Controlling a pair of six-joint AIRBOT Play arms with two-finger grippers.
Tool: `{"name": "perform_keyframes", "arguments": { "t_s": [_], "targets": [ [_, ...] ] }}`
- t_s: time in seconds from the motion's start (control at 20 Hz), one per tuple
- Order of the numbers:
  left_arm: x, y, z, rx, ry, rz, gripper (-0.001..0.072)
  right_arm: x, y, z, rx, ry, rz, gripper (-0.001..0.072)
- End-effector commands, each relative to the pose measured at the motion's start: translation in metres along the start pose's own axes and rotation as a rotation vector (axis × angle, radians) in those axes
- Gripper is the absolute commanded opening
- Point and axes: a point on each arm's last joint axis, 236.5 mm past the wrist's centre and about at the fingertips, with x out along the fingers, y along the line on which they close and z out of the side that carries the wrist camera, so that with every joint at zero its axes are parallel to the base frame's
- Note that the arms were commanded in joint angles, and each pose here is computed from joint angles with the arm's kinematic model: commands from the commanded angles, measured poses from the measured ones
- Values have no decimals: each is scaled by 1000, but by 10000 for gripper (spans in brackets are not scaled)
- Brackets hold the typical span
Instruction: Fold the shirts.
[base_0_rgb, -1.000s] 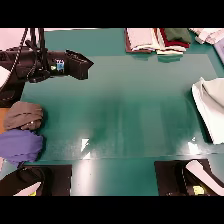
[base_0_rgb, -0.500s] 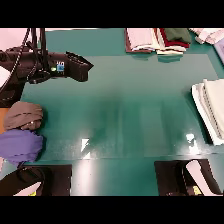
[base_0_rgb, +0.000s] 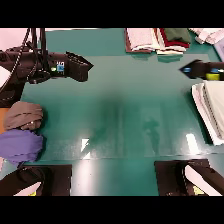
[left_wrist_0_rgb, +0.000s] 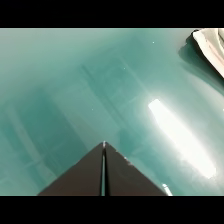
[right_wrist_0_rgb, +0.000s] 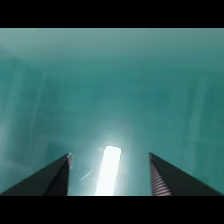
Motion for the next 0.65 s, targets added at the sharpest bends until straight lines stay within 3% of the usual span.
{"name": "perform_keyframes", "arguments": {
  "t_s": [0.0,0.05,0.1,0.6],
  "targets": [
    [0,0,2,-1,-9,0,30,36,71,-14,-172,98,117,267],
    [0,0,5,-1,-20,0,30,41,82,-18,-206,118,132,61],
    [0,0,7,-1,-29,0,31,45,92,-19,-230,127,147,17],
    [0,0,9,-1,-38,1,31,49,111,-19,-258,131,181,17]
  ]
}}
